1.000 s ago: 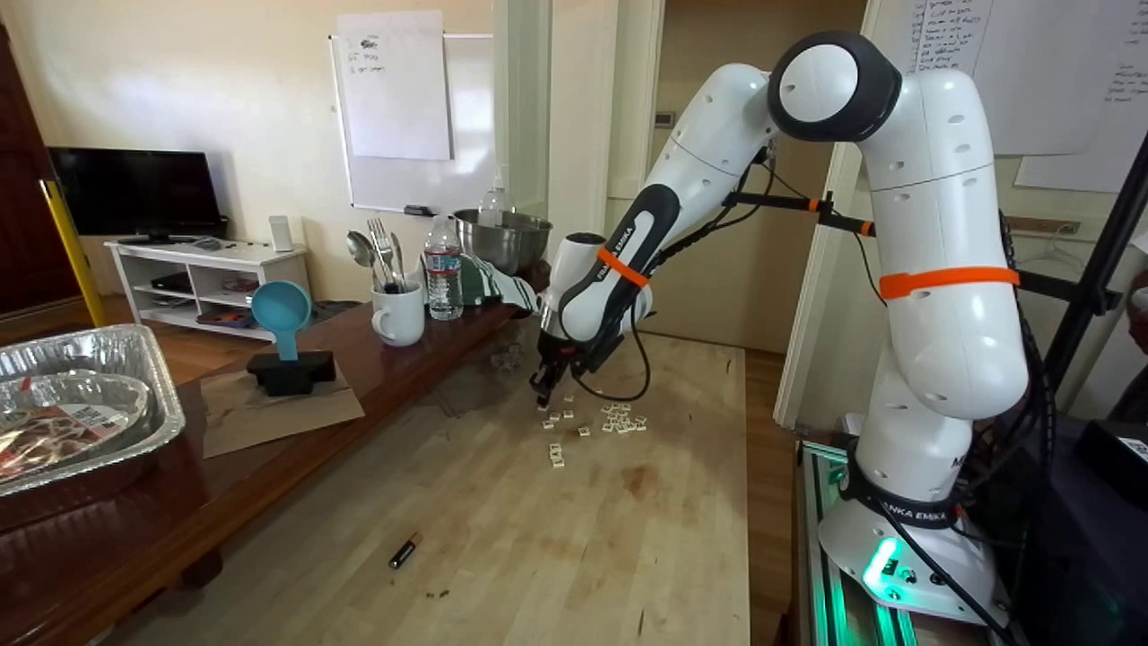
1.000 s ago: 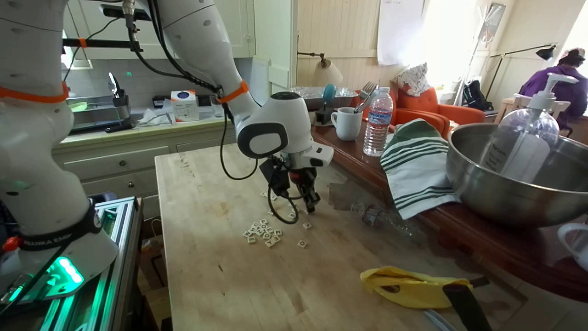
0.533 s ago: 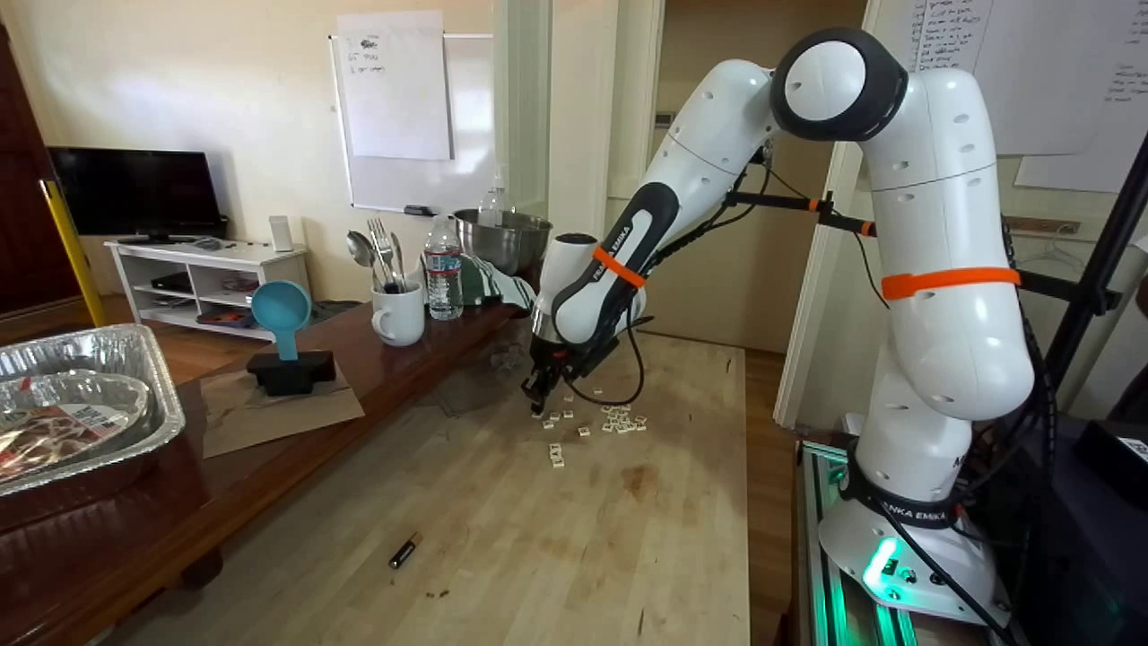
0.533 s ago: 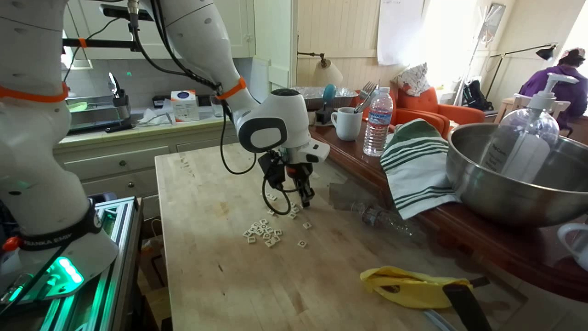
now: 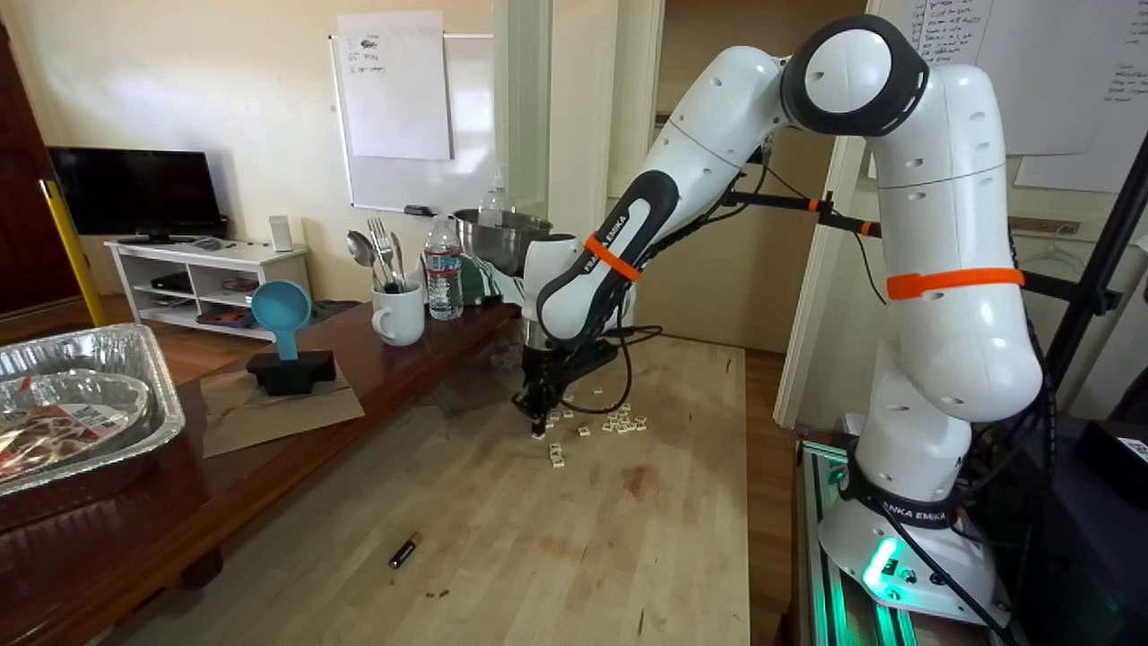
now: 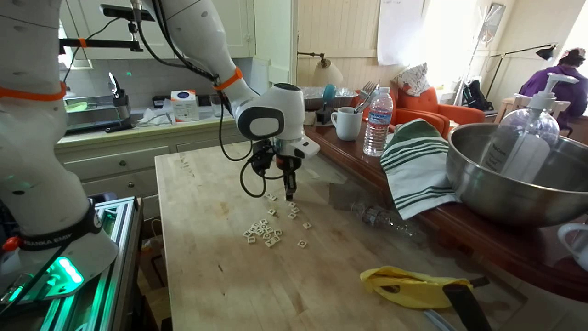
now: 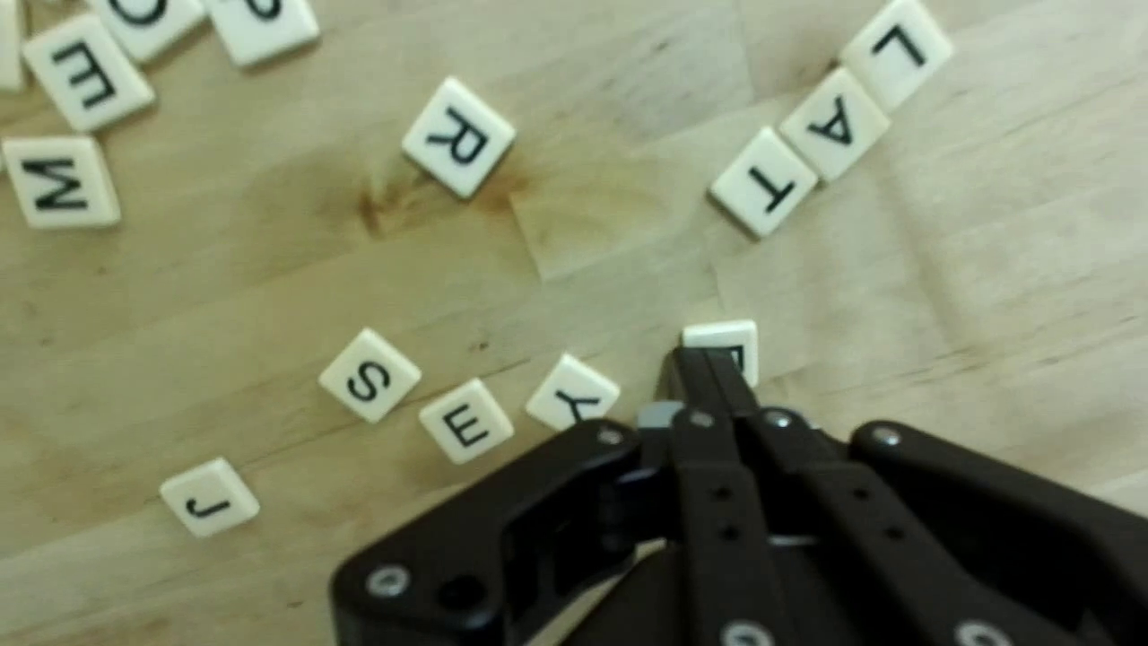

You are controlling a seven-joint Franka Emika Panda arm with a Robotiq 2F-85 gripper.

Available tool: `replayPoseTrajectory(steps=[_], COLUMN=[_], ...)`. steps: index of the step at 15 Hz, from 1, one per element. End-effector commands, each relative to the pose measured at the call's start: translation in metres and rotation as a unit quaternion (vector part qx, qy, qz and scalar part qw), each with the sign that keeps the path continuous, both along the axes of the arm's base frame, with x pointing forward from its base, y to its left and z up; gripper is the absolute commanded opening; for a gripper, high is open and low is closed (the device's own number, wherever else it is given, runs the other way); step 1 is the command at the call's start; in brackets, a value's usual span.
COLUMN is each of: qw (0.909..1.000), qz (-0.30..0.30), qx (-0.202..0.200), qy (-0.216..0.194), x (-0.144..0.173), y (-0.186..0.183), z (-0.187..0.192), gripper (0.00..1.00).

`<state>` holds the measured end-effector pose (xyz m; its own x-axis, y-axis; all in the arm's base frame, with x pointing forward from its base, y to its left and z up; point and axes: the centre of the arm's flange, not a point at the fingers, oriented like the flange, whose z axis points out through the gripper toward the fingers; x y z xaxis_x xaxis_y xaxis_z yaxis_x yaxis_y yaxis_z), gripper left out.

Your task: Create the word 'Later' using the letter tiles on the tabletop.

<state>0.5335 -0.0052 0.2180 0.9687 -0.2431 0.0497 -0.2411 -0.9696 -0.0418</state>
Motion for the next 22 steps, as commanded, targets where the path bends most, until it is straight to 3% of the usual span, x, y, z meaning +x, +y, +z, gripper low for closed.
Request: replayPoseTrajectory(steps=[1, 7, 13, 17, 22], qw=[0.9952, 0.9718, 0.95, 0.9414, 0.9381], qz=[-0.081, -0.229, -0.304, -0.329, -0.337], qx=[0.022, 0.043, 0.051, 0.053, 0.052], qy=[0.05, 0.038, 0.049, 0.053, 0.058], x=[-0.017, -0.023, -0.028, -0.029, -0.033], y=[0.006, -0.01, -0.013, -0.011, -0.009], z=[-0.003, 0.001, 0.002, 0.001, 0.0], gripper=[0.0, 0.0, 0.0, 0.0, 0.0])
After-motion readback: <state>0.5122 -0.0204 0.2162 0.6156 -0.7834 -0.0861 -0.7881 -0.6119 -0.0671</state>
